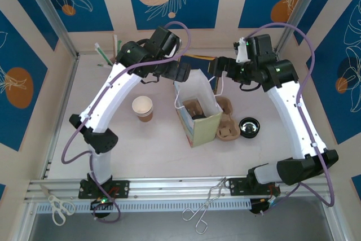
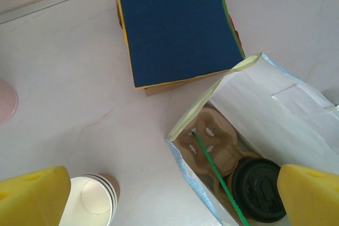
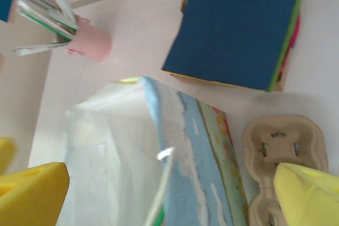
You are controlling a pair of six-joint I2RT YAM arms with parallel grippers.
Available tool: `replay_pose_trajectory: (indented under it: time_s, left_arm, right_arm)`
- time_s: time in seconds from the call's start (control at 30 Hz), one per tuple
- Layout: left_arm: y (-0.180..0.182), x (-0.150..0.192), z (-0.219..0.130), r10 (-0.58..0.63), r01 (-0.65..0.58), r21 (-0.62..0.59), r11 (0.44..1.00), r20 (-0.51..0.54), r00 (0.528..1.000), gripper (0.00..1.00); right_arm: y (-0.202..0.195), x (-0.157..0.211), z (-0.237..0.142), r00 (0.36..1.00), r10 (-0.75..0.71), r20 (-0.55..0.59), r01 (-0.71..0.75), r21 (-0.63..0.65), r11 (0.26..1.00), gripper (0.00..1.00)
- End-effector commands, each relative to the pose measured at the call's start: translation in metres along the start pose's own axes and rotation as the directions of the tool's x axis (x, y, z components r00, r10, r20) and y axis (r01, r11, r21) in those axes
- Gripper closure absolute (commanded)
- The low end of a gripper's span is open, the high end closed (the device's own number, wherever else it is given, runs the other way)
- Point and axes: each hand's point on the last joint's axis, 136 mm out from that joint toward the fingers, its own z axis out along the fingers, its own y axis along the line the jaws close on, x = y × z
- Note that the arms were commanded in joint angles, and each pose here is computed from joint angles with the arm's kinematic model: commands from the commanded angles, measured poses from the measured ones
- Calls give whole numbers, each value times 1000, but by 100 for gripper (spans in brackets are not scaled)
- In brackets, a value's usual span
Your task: Pack the takeout coffee
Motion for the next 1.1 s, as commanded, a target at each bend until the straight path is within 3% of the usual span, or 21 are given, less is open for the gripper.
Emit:
replay_pose_trajectory:
  time_s: [0.0, 0.23, 0.4, 0.53, 0.7, 1.07]
  left_arm:
    - [-1, -1, 5, -27, 27, 18, 999, -5, 1000, 0]
    - [8, -3, 4, -43, 43, 1, 999, 1, 999, 0]
    - [15, -8, 1, -68, 68, -4, 998, 19, 998, 0]
    - [34, -14, -3, -143, 144, -26, 989, 40, 989, 0]
    - [61, -20, -4, -238, 240, -37, 970, 53, 970, 0]
    - [88, -20, 4, -308, 310, -63, 949, 41, 951, 0]
  right_arm:
    - [12, -3, -7, 999, -45, -6, 45, -39, 998, 1]
    - [-20, -52, -13, 991, 55, 119, -57, 19, 998, 1]
    - [-62, -78, 19, 988, 112, 109, -119, 58, 991, 3]
    - [-97, -86, 64, 993, 99, 66, -108, 158, 981, 10]
    - [-125, -83, 134, 992, 113, -48, -102, 191, 976, 25]
    - [-129, -71, 259, 976, 12, -217, 35, 212, 977, 30]
